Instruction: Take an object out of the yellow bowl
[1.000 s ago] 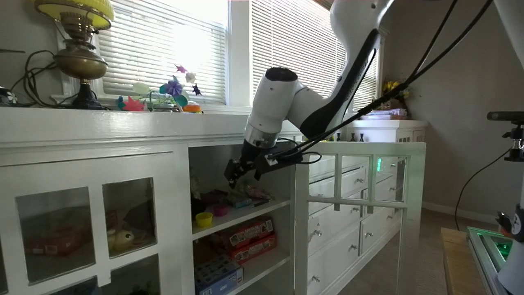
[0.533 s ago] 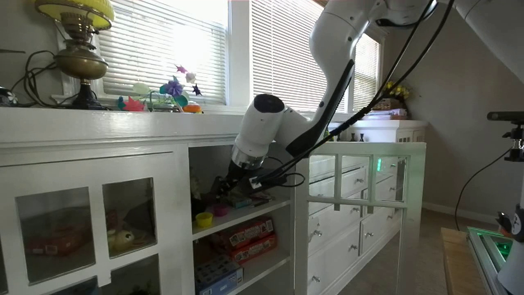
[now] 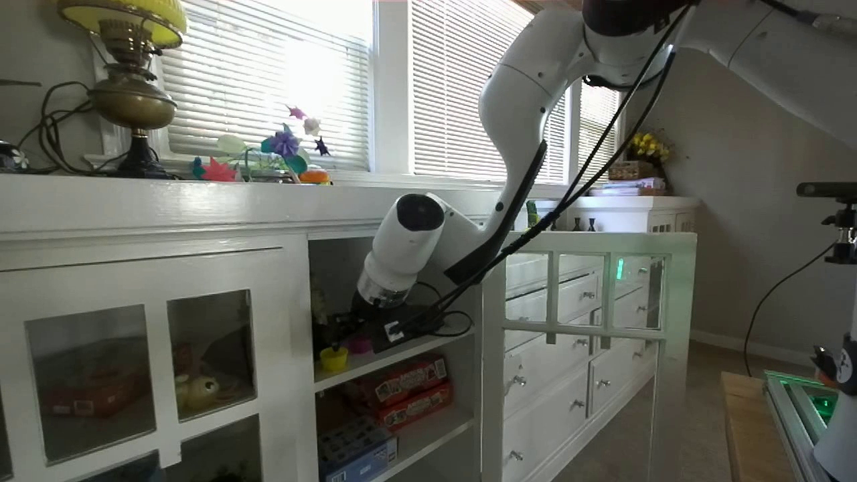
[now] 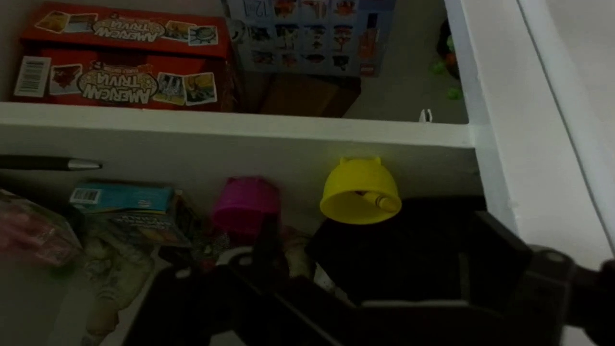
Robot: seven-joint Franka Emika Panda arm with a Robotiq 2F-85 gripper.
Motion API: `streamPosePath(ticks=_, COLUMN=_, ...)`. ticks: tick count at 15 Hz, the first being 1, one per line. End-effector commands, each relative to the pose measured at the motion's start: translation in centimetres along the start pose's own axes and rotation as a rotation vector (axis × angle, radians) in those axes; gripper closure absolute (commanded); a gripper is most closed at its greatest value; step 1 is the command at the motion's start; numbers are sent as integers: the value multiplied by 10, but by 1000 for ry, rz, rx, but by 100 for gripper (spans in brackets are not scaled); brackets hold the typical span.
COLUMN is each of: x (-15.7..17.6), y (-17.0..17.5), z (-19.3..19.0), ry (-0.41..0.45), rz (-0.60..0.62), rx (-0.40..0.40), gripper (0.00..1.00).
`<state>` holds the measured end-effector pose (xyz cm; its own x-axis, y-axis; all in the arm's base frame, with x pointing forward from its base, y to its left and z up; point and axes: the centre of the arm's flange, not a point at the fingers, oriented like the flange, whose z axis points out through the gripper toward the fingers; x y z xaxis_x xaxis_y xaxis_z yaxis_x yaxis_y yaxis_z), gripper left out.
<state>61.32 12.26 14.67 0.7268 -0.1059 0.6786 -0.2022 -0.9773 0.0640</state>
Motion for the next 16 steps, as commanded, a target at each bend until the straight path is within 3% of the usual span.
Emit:
streamPosePath(ticks=1, x=6, y=-8, z=26, ry=59, rz=16, rx=21, gripper=0)
streamPosePath(ticks=9, x=7, y=-14, z=47, ry=64, rz=16, rx=14, gripper=0)
streamPosePath(ticks=10, x=6, y=-15, z=49, ry=62, rz=19, rx=16, gripper=4)
streamPosePath(ticks=11, x=6, y=-16, z=50, ry=69, rz=20, rx=14, gripper=28)
streamPosePath(ticks=13, x=6, y=-18, z=52, ry=68, rz=22, rx=13, gripper=32)
streamPosePath(ticks=16, x=7, y=-19, z=54, ry=72, rz=22, rx=10, gripper=54)
